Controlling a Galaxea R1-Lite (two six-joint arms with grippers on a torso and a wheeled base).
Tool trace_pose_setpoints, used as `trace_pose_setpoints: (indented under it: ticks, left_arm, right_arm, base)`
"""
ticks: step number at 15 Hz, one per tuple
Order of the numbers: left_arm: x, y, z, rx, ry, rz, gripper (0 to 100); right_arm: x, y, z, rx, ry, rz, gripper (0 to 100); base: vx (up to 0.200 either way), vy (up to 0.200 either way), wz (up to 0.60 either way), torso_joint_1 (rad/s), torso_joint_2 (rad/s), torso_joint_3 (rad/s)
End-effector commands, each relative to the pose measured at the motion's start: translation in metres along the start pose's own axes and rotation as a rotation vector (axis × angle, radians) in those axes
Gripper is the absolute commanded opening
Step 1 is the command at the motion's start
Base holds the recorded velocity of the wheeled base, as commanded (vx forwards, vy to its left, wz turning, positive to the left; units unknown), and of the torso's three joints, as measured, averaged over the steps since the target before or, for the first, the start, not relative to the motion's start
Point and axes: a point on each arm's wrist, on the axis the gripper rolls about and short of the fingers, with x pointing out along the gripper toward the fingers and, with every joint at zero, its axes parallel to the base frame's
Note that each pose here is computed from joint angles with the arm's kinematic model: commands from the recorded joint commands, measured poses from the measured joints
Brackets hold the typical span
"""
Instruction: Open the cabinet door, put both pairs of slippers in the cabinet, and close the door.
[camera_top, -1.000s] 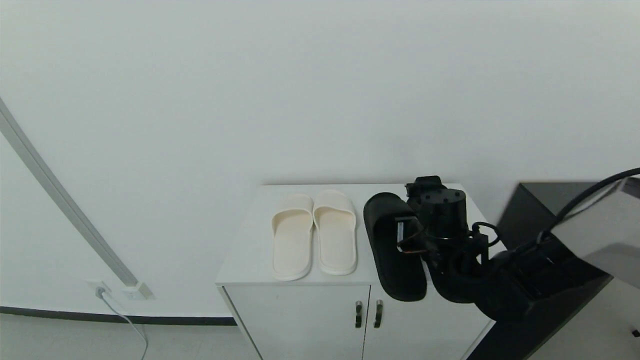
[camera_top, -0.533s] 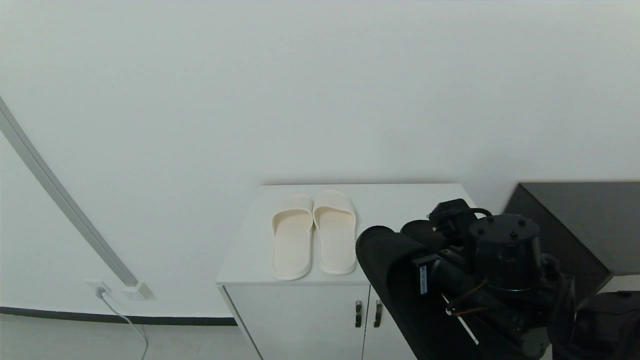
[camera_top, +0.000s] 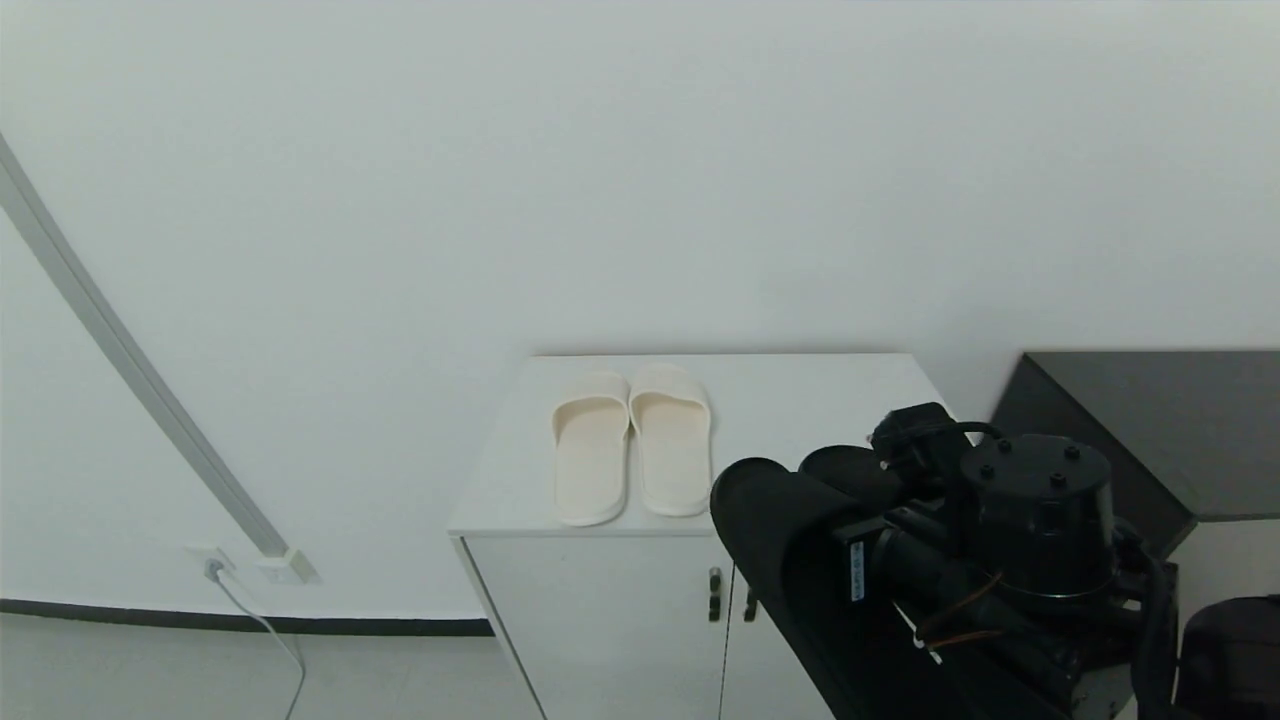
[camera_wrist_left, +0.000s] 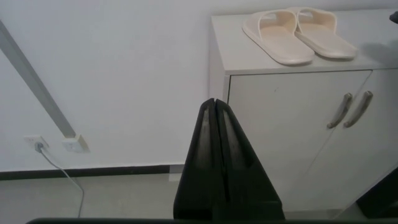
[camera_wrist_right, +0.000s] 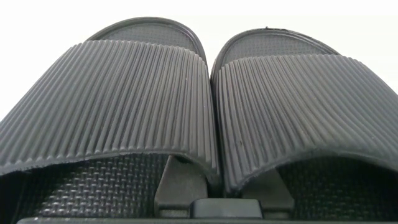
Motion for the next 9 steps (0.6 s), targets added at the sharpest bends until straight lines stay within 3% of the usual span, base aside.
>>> trace_pose_setpoints:
  ticks: [1, 3, 9]
  left_arm:
    - [0.000, 0.000, 0.000, 0.000, 0.002, 0.000, 0]
    - [0.000, 0.000, 0.000, 0.000, 0.002, 0.000, 0]
    - [0.000, 0.000, 0.000, 0.000, 0.002, 0.000, 0]
  right_arm:
    - [-0.001, 0.001, 0.000, -0.001, 0.000, 0.002, 0]
    - [-0.001, 0.000, -0.002, -0.003, 0.005, 0.001, 0]
    - [-0.011, -0.004, -0.006, -0.010, 0.010, 0.056, 0]
  base:
    - [-0.200, 0.000, 0.00, -0.007, 0.00, 0.007]
    - [-0.200, 0.000, 0.00, -0.002, 0.01, 0.000]
    - [0.000, 0.000, 0.00, 0.000, 0.00, 0.000]
